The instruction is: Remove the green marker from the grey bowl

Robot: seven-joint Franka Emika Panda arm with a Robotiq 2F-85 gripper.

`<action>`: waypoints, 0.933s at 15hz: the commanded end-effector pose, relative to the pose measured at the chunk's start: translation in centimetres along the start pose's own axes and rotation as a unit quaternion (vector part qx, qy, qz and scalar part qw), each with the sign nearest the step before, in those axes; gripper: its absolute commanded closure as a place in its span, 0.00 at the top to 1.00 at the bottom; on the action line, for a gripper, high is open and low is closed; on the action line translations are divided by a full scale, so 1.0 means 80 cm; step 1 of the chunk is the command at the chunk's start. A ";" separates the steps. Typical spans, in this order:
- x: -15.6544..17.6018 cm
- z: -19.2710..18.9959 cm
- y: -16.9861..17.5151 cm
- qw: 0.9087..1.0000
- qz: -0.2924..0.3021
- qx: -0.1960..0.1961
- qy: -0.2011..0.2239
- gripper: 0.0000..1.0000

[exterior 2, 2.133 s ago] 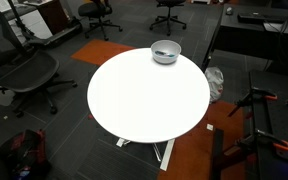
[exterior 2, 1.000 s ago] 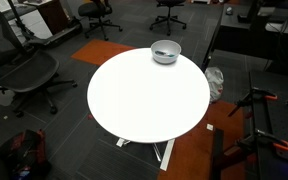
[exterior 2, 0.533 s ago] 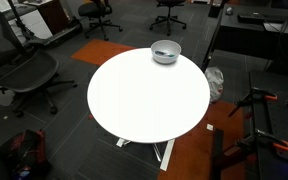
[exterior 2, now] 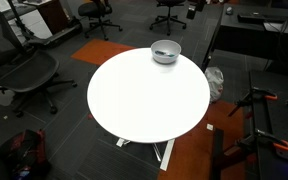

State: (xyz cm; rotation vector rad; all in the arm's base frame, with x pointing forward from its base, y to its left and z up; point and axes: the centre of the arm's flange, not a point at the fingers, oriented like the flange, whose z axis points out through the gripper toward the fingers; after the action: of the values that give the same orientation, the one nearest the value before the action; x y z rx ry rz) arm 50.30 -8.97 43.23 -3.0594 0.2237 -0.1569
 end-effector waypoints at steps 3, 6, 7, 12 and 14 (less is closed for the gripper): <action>0.046 0.032 0.060 1.000 -0.014 -0.001 0.018 1.00; 0.065 0.057 0.087 0.999 -0.028 -0.004 0.022 1.00; 0.072 0.067 0.096 0.999 -0.031 -0.001 0.023 1.00; 0.104 0.119 0.127 0.999 -0.023 -0.006 0.027 1.00; 0.114 0.139 0.138 0.999 -0.017 -0.015 0.026 1.00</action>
State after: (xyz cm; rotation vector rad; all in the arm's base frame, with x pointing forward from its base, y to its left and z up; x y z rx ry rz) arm 56.48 -19.02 33.96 -3.0833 0.1769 -0.2129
